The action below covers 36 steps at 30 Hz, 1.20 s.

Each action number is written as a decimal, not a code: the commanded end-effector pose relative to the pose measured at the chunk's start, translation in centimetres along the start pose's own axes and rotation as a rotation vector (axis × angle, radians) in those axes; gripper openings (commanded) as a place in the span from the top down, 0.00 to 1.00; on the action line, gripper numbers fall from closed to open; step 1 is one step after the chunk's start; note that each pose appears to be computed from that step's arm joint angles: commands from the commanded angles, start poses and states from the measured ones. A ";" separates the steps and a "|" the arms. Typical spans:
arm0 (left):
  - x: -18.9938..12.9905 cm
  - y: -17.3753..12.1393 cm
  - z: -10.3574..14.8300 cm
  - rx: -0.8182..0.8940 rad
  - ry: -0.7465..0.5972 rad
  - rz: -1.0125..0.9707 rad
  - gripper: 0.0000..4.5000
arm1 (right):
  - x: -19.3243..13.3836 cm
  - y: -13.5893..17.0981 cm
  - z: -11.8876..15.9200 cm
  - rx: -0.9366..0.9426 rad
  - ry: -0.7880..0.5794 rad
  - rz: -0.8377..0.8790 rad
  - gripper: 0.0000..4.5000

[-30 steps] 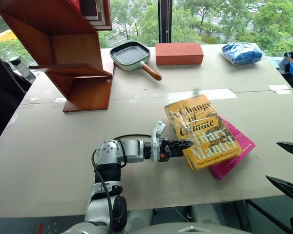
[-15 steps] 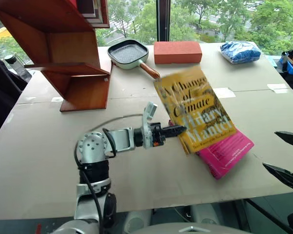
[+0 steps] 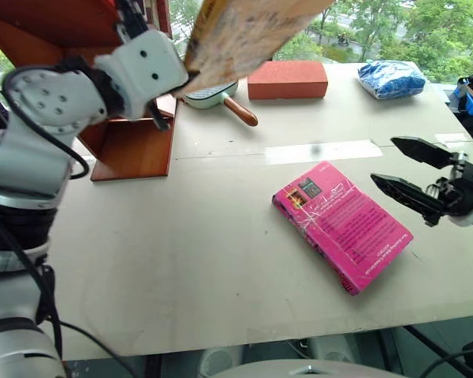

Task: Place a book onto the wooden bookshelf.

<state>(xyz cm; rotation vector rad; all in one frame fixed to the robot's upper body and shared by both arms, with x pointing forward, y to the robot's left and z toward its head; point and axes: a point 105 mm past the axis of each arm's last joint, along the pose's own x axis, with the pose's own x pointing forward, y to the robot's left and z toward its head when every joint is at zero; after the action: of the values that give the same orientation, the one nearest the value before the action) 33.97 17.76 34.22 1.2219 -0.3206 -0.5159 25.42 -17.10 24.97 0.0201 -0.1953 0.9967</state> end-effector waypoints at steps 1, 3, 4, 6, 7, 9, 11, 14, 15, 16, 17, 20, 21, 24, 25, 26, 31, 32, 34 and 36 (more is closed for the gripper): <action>-1.8 3.0 0.3 0.254 0.069 0.072 0.99 | 2.1 0.1 2.0 0.033 -0.075 0.067 0.00; -2.8 4.1 -0.1 0.319 0.125 0.100 0.99 | 3.4 0.1 3.0 0.058 -0.114 0.104 0.00; -3.0 4.4 -0.2 0.332 0.137 0.113 0.99 | 3.8 0.1 3.3 0.067 -0.124 0.114 0.00; -3.3 4.6 -0.3 0.344 0.157 0.128 0.99 | 4.4 0.2 3.6 0.079 -0.134 0.142 0.00; -3.7 4.4 -0.7 0.351 0.183 0.125 0.99 | 4.8 0.5 3.7 0.081 -0.141 0.167 0.00; -4.5 4.3 -1.5 0.363 0.236 0.121 0.99 | 5.4 1.0 4.0 0.084 -0.154 0.207 0.00; -5.5 4.4 -2.1 0.365 0.285 0.123 0.99 | 5.7 1.2 4.2 0.087 -0.162 0.233 0.00; -6.4 4.0 -2.9 0.348 0.343 0.112 0.99 | 6.1 1.2 4.3 0.089 -0.170 0.246 0.00; -6.7 3.7 -3.1 0.340 0.358 0.109 0.99 | 6.1 1.1 4.2 0.087 -0.169 0.248 0.00; -6.9 3.5 -3.5 0.332 0.374 0.104 0.99 | 6.2 1.0 4.2 0.086 -0.169 0.250 0.00; -7.2 3.2 -3.8 0.333 0.394 0.097 0.99 | 6.2 1.0 4.1 0.086 -0.169 0.252 0.00; -7.9 3.3 -4.3 0.354 0.446 0.107 0.99 | 6.3 0.8 3.9 0.086 -0.170 0.255 0.00; -8.2 3.4 -4.4 0.358 0.462 0.112 0.99 | 6.3 0.8 3.9 0.086 -0.170 0.256 0.00; -9.4 3.6 -5.8 0.370 0.554 0.095 0.99 | 6.4 0.8 3.9 0.084 -0.176 0.261 0.00; -9.8 3.5 -6.3 0.372 0.583 0.078 0.99 | 6.4 0.8 3.9 0.083 -0.178 0.262 0.00; -10.0 3.3 -6.8 0.371 0.604 0.064 0.99 | 6.5 0.8 3.9 0.083 -0.180 0.260 0.00; -10.8 2.6 -8.9 0.377 0.684 0.029 0.99 | 6.8 0.6 3.6 0.045 -0.168 0.219 0.00; -11.0 2.7 -9.3 0.380 0.694 0.034 0.99 | 6.8 0.5 3.6 0.039 -0.165 0.215 0.00; -11.3 3.0 -9.9 0.391 0.722 0.037 0.99 | 6.7 0.4 3.8 0.030 -0.164 0.203 0.00; -11.6 3.2 -10.7 0.402 0.752 0.035 0.99 | 6.8 0.3 3.9 0.014 -0.162 0.188 0.00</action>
<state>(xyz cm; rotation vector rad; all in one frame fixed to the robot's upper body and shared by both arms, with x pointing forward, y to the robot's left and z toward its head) 30.70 32.77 31.89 1.6596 0.2439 -0.0252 28.84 -11.82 28.43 0.1469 -0.2735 1.1840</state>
